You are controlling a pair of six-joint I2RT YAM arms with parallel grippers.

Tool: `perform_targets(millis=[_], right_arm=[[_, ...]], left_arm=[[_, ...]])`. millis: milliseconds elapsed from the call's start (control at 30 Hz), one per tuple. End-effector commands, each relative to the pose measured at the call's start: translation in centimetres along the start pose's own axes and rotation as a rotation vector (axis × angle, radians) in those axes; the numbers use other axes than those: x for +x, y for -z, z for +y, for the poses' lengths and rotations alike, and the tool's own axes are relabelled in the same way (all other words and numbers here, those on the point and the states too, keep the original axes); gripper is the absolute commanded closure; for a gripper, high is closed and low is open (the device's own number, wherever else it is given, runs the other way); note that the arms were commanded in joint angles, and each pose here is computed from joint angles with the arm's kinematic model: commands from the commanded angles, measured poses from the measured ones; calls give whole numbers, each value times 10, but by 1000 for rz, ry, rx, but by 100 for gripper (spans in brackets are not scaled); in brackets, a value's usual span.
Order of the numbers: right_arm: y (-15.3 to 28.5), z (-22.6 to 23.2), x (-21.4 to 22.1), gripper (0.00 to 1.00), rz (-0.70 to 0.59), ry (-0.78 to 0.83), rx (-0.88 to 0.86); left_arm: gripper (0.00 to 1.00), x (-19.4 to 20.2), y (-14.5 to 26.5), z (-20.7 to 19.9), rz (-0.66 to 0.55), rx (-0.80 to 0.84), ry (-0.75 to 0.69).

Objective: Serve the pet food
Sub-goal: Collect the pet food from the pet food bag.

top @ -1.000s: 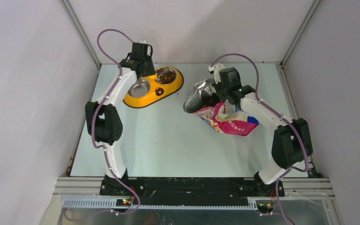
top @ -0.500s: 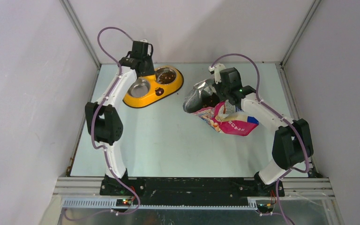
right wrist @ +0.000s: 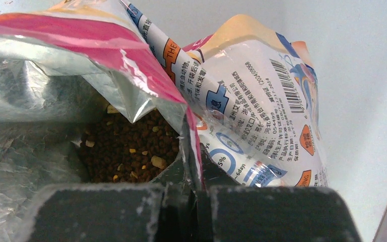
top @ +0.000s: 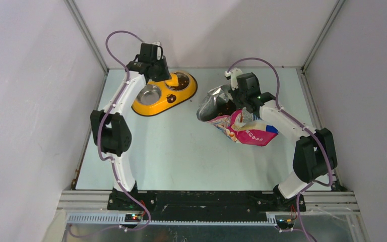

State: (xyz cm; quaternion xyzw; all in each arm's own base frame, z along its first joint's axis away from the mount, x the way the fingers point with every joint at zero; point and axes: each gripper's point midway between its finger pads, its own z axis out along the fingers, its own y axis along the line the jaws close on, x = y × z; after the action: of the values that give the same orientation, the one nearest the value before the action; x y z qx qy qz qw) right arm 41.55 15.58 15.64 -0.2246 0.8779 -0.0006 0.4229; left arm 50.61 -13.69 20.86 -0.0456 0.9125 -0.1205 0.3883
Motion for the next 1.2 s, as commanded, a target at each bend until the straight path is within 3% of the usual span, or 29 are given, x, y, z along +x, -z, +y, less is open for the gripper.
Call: perform_targets(millis=[0,300,500,1167], right_arm=[[14,-18,6,100,18,-6,54],[15,-15,4,100,11,5,56],[16,-17,1,100,2,12,71],[17,-21,0,100,-1,13,88]], left_arm=[[100,-38,53,-35,-75,305,142],[100,-40,123,-61,-144,599,181],[100,-22,151,-81,-101,735,198],[100,38,193,-101,-18,787,94]])
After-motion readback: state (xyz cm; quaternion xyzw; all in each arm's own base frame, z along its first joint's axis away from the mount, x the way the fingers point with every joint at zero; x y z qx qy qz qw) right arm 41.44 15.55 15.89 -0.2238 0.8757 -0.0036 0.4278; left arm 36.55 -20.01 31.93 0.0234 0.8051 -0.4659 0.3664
